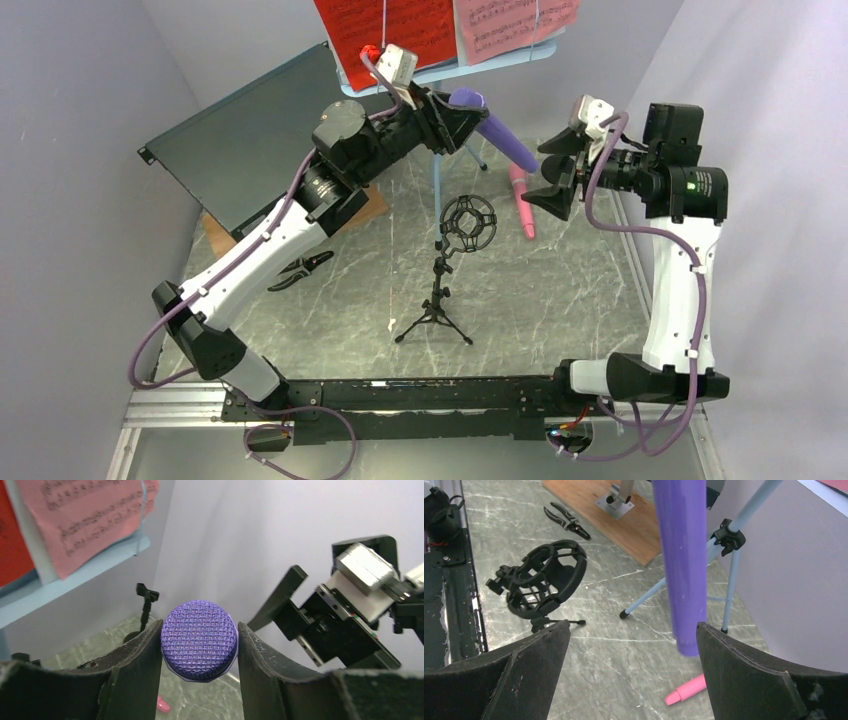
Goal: Pack up the instrument practice props
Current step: Place the microphone at the center of the board.
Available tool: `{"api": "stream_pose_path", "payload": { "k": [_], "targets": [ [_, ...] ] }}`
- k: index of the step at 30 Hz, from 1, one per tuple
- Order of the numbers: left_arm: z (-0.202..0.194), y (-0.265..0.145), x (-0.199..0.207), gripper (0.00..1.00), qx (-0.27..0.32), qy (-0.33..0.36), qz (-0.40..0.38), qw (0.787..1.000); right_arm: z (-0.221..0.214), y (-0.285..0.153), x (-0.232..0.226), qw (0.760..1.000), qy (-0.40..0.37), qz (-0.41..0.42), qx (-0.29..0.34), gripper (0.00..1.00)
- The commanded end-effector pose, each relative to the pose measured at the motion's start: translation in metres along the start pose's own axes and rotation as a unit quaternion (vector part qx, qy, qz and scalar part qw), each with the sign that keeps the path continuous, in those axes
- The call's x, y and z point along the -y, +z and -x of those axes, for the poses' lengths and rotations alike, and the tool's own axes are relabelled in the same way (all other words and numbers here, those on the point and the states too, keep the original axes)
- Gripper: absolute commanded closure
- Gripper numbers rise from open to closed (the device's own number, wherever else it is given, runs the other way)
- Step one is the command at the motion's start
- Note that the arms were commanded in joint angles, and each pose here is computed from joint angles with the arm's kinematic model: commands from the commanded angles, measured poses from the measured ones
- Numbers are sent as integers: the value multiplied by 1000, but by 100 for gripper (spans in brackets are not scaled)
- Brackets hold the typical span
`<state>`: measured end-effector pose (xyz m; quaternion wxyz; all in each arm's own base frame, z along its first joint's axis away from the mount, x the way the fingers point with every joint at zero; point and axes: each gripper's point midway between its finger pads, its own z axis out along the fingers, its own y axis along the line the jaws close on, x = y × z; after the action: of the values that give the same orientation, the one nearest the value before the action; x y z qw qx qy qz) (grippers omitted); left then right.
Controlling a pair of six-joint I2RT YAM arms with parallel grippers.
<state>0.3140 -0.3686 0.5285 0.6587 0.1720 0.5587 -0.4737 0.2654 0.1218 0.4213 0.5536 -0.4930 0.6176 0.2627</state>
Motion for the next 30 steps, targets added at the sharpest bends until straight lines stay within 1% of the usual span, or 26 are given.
{"api": "stream_pose_path", "payload": {
  "k": [1,8,14,18,20,22,24,25,26,29,30],
  "targets": [
    [33,4,35,100,42,-34,-77,996,5,9,21,1000,-8,-23,-1,1],
    [3,14,29,100,15,-62,-79,995,-10,23,25,1000,4,-21,-13,2],
    [-15,20,27,100,-3,-81,-85,993,-29,31,24,999,12,-22,-28,12],
    [-24,20,24,100,-10,-87,-84,993,-39,33,23,999,14,-18,-33,24],
    [-29,20,22,100,-12,-89,-81,993,-41,34,21,999,11,-12,-31,32],
    [-33,19,20,100,-16,-92,-79,993,-42,35,19,999,9,-10,-29,51],
    [-37,19,18,100,-19,-94,-77,992,-43,36,18,1000,9,-7,-27,72],
    [-41,19,16,100,-22,-96,-74,992,-44,36,17,1000,8,-6,-26,80],
    [-42,18,15,100,-23,-97,-71,992,-44,36,15,1000,6,-3,-26,86],
    [-45,16,8,84,-21,-98,-55,993,-47,36,8,1000,3,16,-21,100],
    [-46,15,6,74,-20,-98,-50,994,-49,35,7,1000,8,19,-18,100]
  ]
}}
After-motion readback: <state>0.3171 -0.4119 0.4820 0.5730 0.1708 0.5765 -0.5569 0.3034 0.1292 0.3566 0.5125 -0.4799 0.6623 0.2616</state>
